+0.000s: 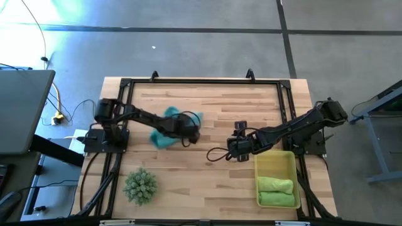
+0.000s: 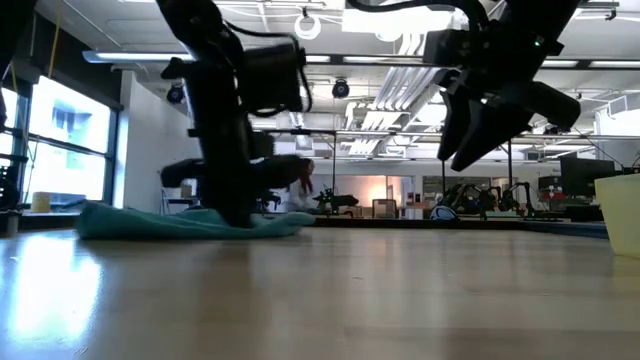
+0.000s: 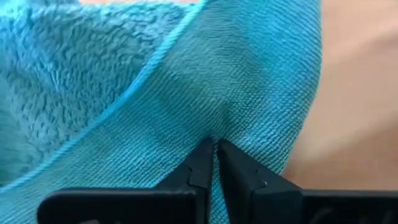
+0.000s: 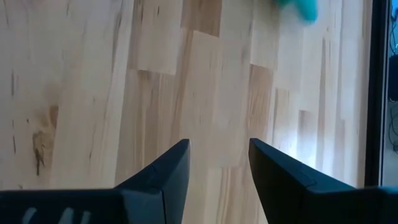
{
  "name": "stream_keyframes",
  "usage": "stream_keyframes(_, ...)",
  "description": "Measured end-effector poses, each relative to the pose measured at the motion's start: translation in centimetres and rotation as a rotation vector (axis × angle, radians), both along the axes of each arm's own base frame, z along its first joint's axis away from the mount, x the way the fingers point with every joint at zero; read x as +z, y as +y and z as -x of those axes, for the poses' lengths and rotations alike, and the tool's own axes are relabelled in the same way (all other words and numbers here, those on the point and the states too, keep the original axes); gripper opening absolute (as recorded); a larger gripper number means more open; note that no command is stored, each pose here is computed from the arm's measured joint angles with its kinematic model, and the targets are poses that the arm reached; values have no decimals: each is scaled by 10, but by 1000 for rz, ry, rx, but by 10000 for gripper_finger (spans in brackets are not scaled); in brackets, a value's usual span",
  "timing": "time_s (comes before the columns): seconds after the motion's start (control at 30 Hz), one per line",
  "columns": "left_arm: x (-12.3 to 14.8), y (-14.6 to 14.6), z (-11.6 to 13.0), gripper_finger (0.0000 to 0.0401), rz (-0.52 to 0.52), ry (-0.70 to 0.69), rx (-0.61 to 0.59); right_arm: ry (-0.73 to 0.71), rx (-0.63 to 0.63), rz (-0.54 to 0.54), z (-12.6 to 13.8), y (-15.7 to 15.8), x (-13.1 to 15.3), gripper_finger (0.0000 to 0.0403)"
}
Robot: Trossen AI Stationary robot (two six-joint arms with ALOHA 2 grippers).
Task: Roll microfiber towels into tight, uniform cylinder then place into a basket
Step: Fold the blue microfiber cloth
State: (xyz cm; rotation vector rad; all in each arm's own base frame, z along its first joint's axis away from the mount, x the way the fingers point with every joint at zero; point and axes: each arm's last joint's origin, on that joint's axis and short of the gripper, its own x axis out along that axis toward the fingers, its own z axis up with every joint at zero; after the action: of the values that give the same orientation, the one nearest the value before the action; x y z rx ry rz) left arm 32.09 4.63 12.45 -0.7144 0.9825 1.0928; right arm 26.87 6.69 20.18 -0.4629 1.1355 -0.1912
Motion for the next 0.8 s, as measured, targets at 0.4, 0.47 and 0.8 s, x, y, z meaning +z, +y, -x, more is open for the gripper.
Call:
stream_keyframes(0.4,26,-49,-55,10,-58,-500,-565,-33,-22,-15,-2,0,1,158)
stream_keyframes(0.47,30,-55,-59,10,-106,-526,-639,-97,-66,-49,-7,-1,2,158)
stream_keyframes(0.8,28,-60,-57,10,-117,-491,-664,-60,-125,-293,-6,-48,-27,158)
